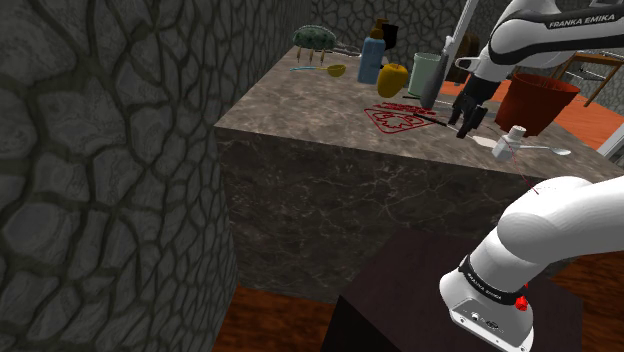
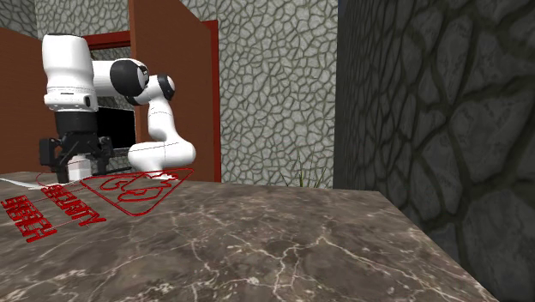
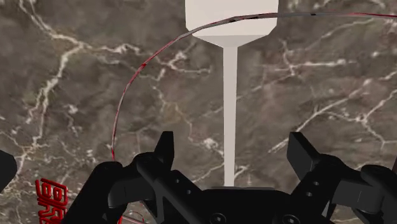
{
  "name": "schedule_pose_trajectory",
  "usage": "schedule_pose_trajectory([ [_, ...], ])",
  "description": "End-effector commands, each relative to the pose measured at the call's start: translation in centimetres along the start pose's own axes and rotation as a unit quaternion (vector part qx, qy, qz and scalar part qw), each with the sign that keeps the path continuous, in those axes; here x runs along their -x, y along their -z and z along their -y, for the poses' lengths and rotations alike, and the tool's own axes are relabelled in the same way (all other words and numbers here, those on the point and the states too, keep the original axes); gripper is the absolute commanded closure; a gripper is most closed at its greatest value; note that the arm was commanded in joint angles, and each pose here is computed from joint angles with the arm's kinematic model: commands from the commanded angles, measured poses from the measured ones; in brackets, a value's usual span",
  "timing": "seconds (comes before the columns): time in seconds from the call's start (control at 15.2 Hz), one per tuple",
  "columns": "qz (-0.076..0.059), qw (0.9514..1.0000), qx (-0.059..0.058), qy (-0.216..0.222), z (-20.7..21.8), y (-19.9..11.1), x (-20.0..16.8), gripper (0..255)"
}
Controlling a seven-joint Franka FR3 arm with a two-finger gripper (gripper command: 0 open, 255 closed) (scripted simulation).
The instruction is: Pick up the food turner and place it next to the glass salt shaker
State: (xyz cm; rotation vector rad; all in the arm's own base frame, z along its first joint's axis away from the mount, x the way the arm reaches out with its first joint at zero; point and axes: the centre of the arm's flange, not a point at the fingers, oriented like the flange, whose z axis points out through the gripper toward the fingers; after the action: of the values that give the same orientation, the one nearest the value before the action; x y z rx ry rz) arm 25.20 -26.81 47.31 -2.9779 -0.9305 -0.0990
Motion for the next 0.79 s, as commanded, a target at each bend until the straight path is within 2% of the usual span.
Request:
schedule_pose_trajectory([
  [0.0,0.0,1.0,0.0,0.0,0.1,0.0,0.0,0],
  [0.26,0.0,1.0,0.0,0.0,0.1,5.0,0.0,0],
  [0.73,0.0,1.0,0.0,0.0,0.1,5.0,0.0,0],
])
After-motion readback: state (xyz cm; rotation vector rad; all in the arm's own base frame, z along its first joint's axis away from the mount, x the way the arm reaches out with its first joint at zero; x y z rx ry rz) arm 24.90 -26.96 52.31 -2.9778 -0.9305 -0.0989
